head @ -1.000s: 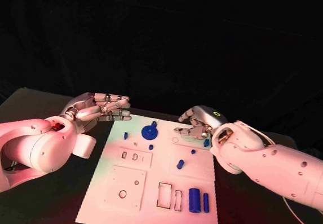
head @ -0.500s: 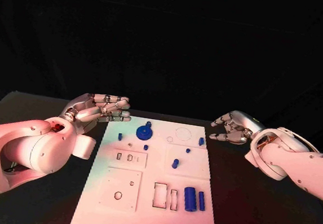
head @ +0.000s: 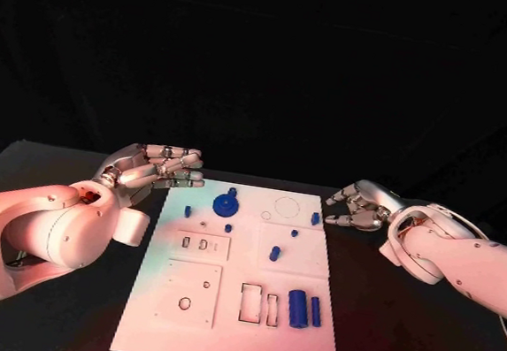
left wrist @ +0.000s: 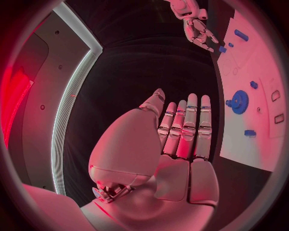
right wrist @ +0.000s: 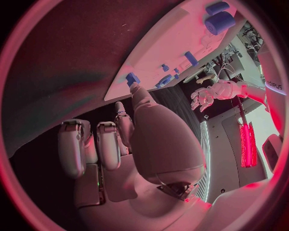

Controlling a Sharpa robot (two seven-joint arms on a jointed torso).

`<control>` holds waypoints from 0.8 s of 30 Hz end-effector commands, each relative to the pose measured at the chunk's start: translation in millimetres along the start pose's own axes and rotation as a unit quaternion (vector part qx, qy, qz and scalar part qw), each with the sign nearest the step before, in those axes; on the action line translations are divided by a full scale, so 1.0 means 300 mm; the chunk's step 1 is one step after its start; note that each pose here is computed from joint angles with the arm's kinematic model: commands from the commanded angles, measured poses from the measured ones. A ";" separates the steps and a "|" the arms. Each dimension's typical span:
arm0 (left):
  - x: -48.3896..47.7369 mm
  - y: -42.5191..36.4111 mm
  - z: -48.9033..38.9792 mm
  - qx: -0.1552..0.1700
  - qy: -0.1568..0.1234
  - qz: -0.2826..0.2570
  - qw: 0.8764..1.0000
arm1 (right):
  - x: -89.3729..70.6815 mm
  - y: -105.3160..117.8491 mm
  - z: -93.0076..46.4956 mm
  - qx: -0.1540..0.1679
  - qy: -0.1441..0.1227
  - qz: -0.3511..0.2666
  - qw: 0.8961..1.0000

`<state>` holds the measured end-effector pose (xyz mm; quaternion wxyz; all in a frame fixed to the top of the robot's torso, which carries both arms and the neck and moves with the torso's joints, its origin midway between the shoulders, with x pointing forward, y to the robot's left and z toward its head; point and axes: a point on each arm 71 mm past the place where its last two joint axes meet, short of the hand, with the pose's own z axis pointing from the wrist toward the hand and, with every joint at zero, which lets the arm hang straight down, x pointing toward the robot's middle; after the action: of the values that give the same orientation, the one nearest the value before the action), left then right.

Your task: Assemble the parts on the task board

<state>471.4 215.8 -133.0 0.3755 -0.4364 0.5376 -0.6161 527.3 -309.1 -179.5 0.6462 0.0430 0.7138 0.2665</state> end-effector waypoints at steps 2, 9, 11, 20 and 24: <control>0.011 -0.003 0.002 0.003 0.012 -0.005 1.000 | 0.028 0.007 0.009 0.002 0.019 0.008 1.000; 0.009 -0.003 0.002 0.003 0.010 -0.004 1.000 | 0.055 0.018 0.016 0.001 0.029 0.012 0.999; 0.007 -0.003 0.002 0.003 0.010 -0.004 1.000 | 0.060 0.019 0.017 0.000 0.032 0.013 0.999; 0.005 -0.002 0.002 0.002 0.009 -0.003 1.000 | 0.075 0.025 0.025 -0.001 0.038 0.014 0.999; 0.005 -0.002 0.003 0.002 0.008 -0.003 1.000 | 0.077 0.026 0.029 0.000 0.038 0.014 0.999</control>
<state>472.0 216.4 -133.3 0.3756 -0.4368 0.5380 -0.6154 529.6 -290.9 -195.3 0.6221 0.0435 0.7310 0.2771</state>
